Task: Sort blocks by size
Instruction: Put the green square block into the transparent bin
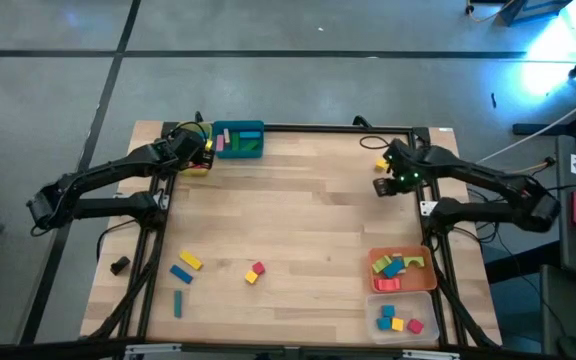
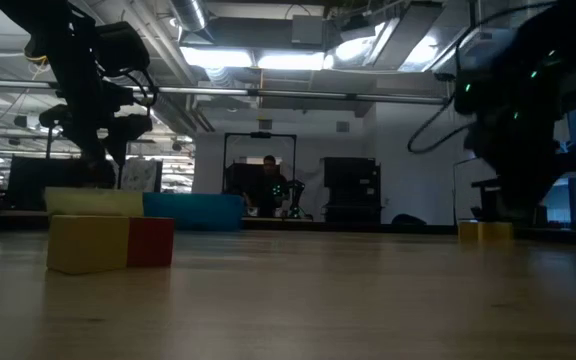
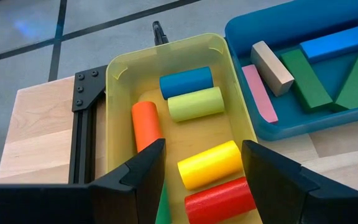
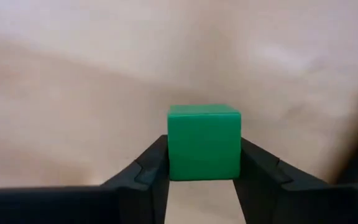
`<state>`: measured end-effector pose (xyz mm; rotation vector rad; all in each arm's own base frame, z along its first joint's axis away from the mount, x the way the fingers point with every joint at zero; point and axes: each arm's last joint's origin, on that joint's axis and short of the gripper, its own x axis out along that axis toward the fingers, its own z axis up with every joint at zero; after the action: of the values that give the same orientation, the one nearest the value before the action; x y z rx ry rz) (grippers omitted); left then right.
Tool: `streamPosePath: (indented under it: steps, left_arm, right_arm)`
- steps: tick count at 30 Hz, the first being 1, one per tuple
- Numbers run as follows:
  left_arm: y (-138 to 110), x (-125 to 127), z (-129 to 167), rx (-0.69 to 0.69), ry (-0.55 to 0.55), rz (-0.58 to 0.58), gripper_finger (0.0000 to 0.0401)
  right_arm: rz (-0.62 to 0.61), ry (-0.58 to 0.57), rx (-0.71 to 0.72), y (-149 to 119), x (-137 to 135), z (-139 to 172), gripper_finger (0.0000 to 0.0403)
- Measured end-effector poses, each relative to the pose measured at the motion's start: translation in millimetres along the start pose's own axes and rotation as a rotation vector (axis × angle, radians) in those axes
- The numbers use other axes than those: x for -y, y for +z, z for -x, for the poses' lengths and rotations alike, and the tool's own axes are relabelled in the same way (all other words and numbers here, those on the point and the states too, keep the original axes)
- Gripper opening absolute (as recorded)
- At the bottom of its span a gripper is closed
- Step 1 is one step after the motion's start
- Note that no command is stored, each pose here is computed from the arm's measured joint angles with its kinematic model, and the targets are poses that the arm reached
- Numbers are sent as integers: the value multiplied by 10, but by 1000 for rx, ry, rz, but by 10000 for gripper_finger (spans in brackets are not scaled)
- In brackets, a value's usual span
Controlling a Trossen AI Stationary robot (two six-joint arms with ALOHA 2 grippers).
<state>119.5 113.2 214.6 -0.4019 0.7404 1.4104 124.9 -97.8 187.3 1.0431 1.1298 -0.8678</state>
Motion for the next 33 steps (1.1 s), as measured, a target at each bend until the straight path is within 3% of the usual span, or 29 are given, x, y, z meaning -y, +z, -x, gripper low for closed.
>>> streamPosePath:
  steps: [5, 17, 22, 33]
  left_arm:
    - [0, 0, 0, 0, 0, 0, 196]
    - [0, 1, 0, -1, -3, 25, 196]
    - [-3, 7, 0, -12, -22, 26, 196]
    - [-4, 7, 0, -13, -23, 26, 196]
  right_arm:
    - [24, 236, -27, -240, -166, 194, 141]
    - [168, 603, -11, -906, -732, 472, 142]
    - [211, 620, -70, -1282, -860, 467, 142]
    - [186, 610, -250, -2027, -963, 553, 142]
